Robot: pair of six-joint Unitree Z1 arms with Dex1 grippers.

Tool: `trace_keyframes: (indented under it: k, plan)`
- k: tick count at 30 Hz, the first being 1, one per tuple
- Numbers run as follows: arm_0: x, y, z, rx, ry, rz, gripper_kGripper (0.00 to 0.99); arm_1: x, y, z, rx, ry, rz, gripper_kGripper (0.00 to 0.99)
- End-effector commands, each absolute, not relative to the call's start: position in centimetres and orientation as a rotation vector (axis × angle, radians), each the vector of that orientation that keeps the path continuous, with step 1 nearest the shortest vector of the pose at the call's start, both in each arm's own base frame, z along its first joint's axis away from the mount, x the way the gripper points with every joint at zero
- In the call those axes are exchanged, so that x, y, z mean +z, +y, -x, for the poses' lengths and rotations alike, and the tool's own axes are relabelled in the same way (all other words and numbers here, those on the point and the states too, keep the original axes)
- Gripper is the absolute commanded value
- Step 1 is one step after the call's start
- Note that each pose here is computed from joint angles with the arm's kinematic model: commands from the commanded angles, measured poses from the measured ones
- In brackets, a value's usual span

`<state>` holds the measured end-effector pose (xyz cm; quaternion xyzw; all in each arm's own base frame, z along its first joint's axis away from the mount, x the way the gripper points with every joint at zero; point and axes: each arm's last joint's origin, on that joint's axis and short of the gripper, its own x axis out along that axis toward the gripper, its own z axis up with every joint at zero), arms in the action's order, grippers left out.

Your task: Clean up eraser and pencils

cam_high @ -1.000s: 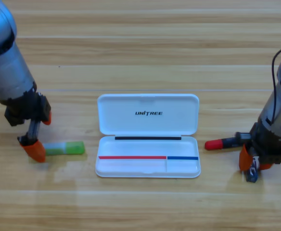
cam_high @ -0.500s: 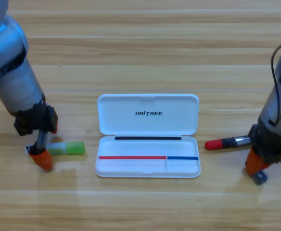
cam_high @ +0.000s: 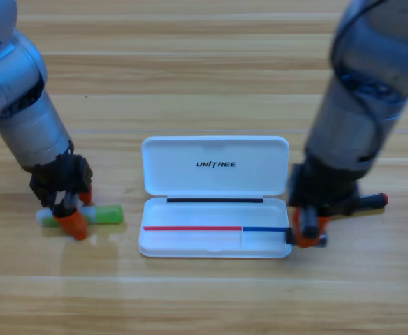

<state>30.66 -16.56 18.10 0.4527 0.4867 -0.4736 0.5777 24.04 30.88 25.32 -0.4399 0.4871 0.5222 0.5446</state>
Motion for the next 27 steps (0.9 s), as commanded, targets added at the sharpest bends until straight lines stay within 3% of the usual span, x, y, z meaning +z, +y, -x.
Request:
trace_keyframes:
  k: [1,2,11,27]
  plan:
    - [14.7,-17.3,-30.8,-1.173,1.198,-1.102,0.152,21.3,34.3,-23.9,1.308,1.199,1.144,0.0]
    - [14.7,-17.3,-31.0,-1.169,1.197,-1.109,0.0,21.2,34.6,-24.1,1.309,1.192,1.151,0.0]
    - [16.5,-17.2,-30.9,-1.176,1.199,-1.136,0.0,20.2,36.0,-25.9,1.274,1.152,1.209,0.0]
    - [23.9,-17.1,-30.1,-1.207,1.125,-1.064,0.0,18.9,36.2,-27.1,1.262,1.17,1.211,0.0]
